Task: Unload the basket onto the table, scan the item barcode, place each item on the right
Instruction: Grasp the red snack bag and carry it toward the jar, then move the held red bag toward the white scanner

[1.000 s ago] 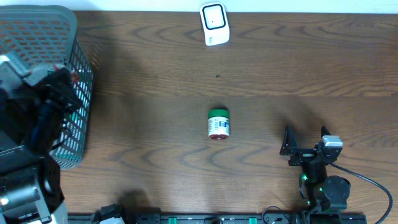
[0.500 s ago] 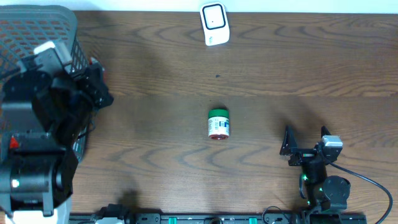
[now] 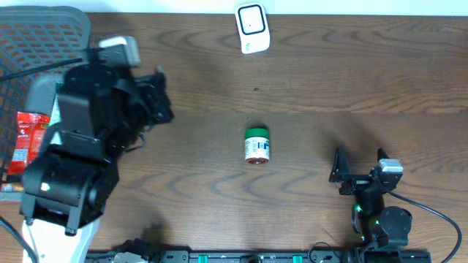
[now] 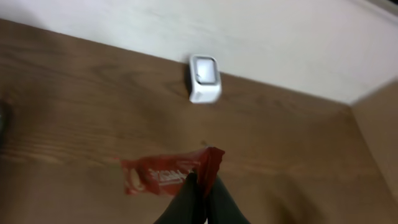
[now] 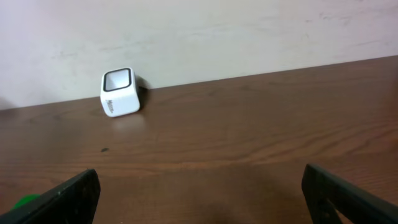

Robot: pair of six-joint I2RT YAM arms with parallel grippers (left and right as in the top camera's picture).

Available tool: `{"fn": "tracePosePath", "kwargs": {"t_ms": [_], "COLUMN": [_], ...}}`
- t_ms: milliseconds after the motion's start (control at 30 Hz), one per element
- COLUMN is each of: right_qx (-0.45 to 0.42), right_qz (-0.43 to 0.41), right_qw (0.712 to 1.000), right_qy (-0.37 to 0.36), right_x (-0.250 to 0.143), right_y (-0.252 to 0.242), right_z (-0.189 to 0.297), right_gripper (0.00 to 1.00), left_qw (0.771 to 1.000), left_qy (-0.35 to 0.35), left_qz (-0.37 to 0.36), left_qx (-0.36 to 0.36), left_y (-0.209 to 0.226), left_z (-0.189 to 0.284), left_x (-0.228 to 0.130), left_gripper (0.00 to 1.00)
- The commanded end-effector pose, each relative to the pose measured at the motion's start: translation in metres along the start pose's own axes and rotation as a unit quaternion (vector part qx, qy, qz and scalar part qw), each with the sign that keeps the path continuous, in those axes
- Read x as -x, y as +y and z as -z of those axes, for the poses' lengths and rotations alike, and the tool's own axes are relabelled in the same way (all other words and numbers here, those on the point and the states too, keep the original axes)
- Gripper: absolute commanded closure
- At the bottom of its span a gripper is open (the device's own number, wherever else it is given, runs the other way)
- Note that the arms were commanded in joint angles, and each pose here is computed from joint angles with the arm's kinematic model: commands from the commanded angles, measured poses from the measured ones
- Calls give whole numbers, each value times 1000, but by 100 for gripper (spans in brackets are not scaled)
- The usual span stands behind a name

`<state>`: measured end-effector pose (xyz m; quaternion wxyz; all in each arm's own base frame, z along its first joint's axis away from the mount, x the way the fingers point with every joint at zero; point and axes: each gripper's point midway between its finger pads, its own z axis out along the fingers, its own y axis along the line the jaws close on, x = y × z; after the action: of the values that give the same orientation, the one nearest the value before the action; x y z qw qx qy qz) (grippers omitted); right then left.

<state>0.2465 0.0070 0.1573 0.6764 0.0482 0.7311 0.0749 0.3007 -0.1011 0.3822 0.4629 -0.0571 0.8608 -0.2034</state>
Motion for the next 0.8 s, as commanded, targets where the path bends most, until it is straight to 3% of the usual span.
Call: {"fn": "tracePosePath", "kwargs": {"t_ms": [0,333,567,767], "right_qx": [2,2,2,2], "right_qz": [-3,-3,-3,-3], "right_qw": [1000,1000,1000,1000], "right_qy": [3,3,3,3], "right_x": [-2,-2,-2,-2], "right_y": [1,1,1,1], "right_z": [0,0,0,0], "right_gripper": [1,1,1,1], "left_qw": [999,986,977,969], "left_qy": [14,110,177,202], "left_qz": [-30,-102,-118,-118], "left_qx": [-15,-69,-12,80], "left_y": [-22,-84,-92,-66], "left_z": [-4,-35,-79,-112], "left_x": [-8,-72,-124,-148], "left_gripper": [93,93,93,93]}}
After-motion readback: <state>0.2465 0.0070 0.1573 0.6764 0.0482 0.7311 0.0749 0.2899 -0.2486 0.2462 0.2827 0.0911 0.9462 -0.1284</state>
